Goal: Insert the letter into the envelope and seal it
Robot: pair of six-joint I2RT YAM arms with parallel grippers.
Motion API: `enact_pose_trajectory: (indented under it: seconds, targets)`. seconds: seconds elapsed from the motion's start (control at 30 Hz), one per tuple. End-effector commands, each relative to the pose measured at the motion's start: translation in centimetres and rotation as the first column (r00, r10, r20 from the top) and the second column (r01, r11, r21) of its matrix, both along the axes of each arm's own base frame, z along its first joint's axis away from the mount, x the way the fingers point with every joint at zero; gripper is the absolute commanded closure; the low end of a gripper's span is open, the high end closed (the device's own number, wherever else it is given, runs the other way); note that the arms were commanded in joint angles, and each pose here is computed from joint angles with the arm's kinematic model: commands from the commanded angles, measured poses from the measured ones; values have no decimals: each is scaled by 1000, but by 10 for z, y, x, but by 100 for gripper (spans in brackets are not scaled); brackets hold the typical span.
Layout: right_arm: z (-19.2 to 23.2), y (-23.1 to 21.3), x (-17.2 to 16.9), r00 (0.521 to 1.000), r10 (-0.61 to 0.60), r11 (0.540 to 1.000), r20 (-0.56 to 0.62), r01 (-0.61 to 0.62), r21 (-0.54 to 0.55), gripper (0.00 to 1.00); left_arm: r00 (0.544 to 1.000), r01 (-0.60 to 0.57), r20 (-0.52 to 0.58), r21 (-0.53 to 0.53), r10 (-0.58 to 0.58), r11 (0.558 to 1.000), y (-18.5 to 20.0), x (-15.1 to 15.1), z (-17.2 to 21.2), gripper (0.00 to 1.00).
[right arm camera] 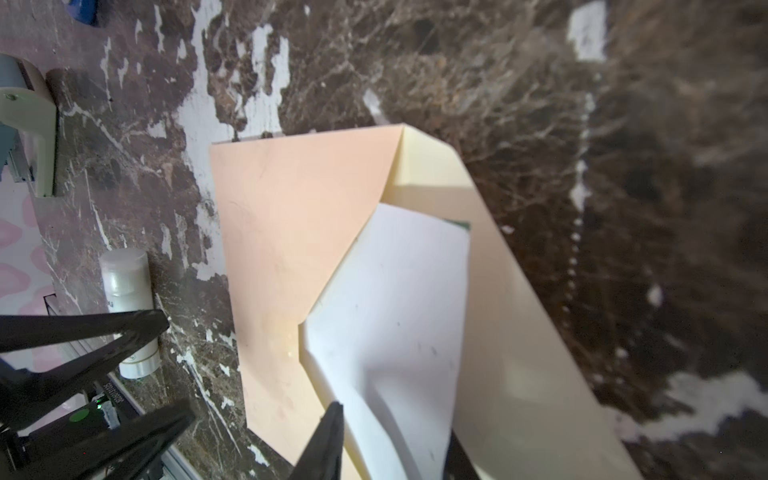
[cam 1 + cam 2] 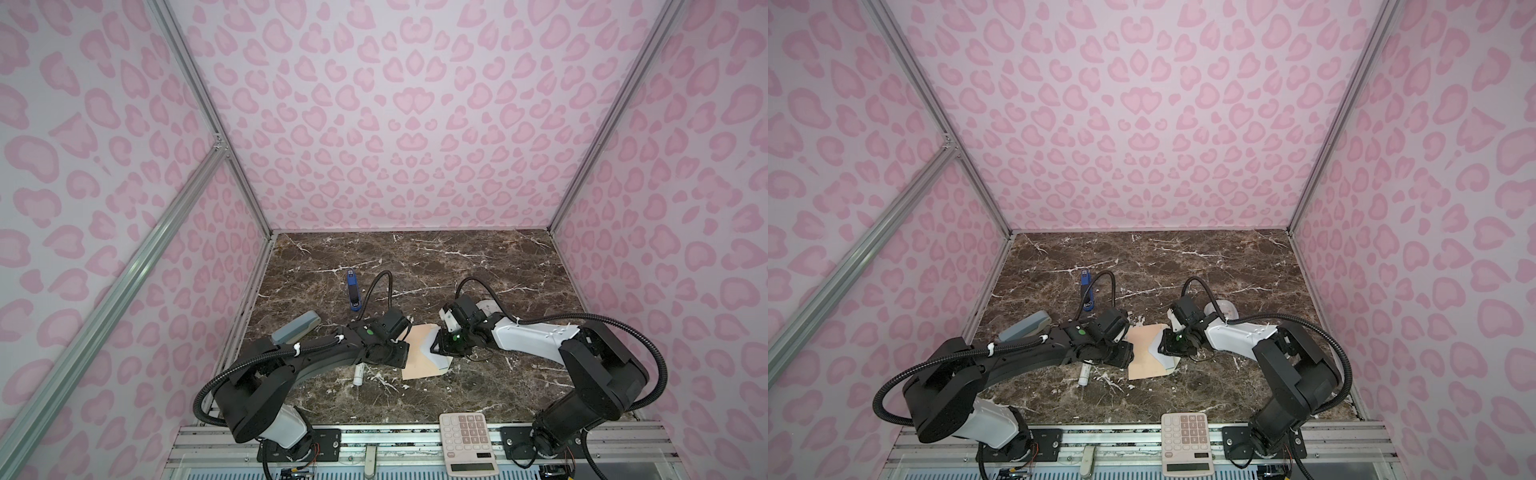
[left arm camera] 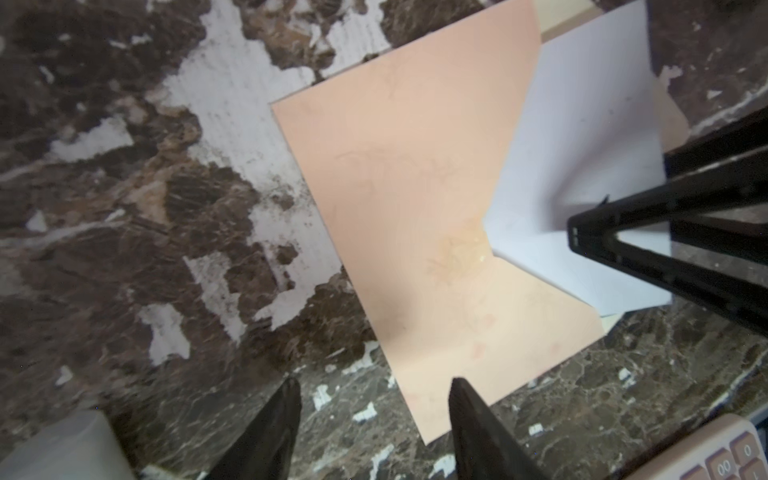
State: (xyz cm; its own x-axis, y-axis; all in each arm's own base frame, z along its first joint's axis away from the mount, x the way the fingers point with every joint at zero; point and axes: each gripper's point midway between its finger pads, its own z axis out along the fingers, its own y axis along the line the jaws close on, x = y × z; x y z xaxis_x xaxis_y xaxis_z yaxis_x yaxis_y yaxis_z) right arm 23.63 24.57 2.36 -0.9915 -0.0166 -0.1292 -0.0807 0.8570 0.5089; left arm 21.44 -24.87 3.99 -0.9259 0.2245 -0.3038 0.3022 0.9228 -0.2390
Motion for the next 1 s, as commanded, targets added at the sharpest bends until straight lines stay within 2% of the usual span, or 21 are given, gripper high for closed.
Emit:
enact_pose_trajectory:
  seconds: [0.0,0.13,0.4,0.97]
  targets:
    - [-2,-8,-2,1000,-1,999,-1,0,-39,68,1000,-8,-28,-36,7,999,-5,0,-4,44]
    - [-1,-10,-2,1000,-5,999,-2,5,-39,73,999,-5,-40,-71,2,997,-14,5,-6,46]
    - [0,-16,0,1000,-9,997,3,9,-83,59,998,2,-57,-101,-8,995,-26,13,-11,50]
    - [-6,-4,-1,999,25,992,-21,-28,-126,58,994,-1,-112,-98,-10,995,-29,10,-29,53]
